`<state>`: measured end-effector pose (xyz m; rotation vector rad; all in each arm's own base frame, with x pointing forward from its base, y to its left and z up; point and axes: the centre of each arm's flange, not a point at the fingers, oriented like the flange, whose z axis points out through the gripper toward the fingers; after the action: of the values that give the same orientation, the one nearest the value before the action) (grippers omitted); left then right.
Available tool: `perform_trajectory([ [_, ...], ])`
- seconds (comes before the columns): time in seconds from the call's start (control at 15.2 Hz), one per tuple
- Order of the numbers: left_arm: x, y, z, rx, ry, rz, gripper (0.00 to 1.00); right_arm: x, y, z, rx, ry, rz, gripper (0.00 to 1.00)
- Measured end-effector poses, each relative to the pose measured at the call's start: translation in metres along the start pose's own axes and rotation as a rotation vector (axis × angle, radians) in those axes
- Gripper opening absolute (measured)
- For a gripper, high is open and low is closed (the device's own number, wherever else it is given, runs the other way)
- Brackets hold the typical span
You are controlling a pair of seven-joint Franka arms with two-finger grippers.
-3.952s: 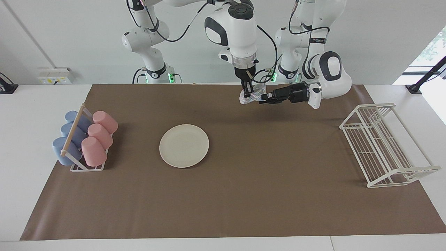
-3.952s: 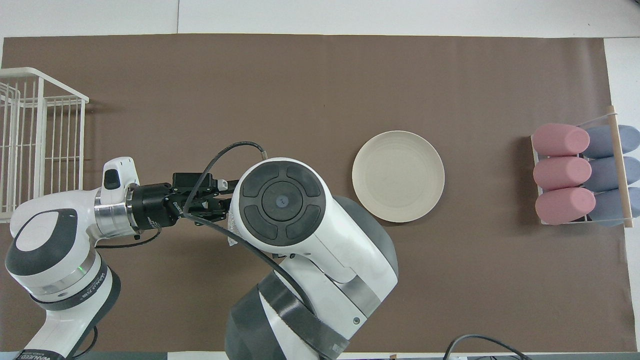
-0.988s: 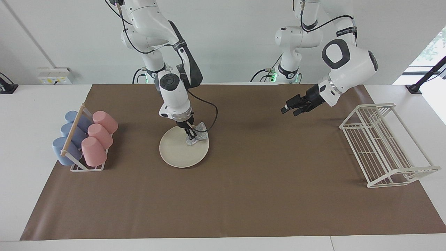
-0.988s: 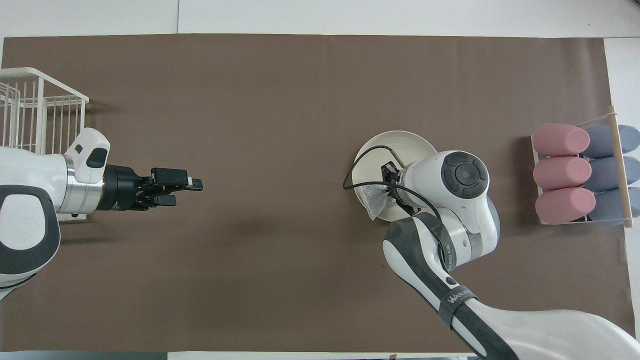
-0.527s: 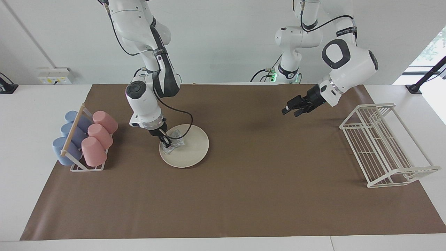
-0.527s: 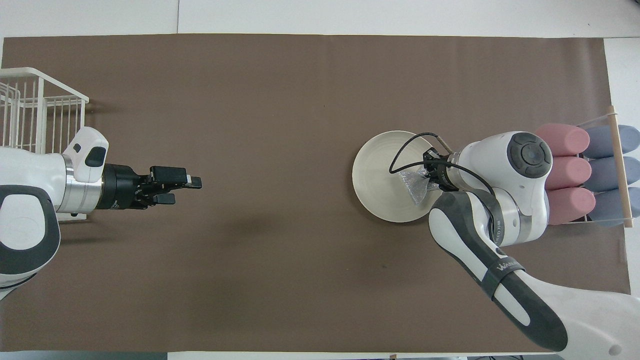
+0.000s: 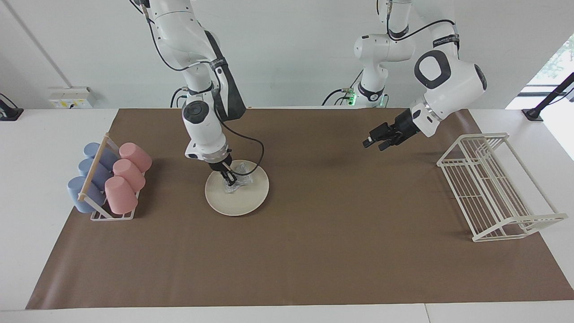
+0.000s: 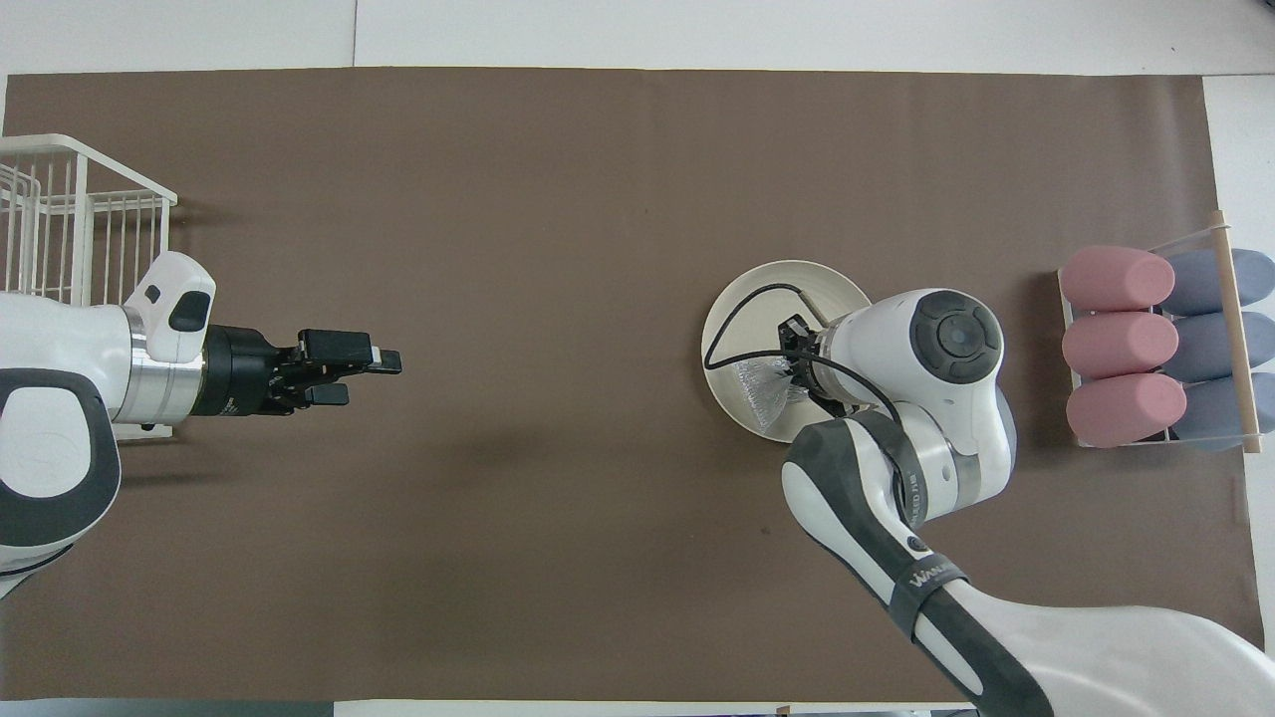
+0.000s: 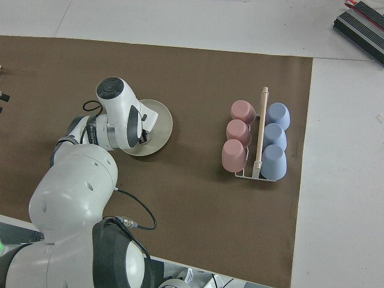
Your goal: Wipe plate with sponge
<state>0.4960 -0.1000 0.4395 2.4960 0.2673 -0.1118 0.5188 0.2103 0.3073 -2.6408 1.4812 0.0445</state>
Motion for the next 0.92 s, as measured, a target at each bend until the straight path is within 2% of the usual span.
perform_trajectory([
  [0.13, 0.000, 0.000, 0.000, 0.000, 0.003, 0.000, 1.00, -0.020, -0.003, 0.003, 0.007, -0.001, 0.007, 0.06],
  [0.53, 0.001, 0.001, -0.001, 0.001, 0.012, -0.010, 1.00, -0.017, -0.009, -0.009, 0.028, 0.002, 0.056, 0.06],
  [0.66, 0.001, 0.001, 0.000, 0.001, 0.012, -0.011, 1.00, -0.030, -0.023, -0.044, 0.001, -0.007, 0.096, 0.06],
  [0.86, 0.000, 0.003, 0.001, -0.009, 0.010, -0.014, 1.00, -0.055, -0.037, -0.144, -0.052, -0.015, 0.133, 0.06],
  [0.92, 0.000, 0.006, 0.002, -0.047, 0.008, -0.033, 1.00, -0.065, -0.037, -0.178, -0.052, -0.013, 0.144, 0.06],
])
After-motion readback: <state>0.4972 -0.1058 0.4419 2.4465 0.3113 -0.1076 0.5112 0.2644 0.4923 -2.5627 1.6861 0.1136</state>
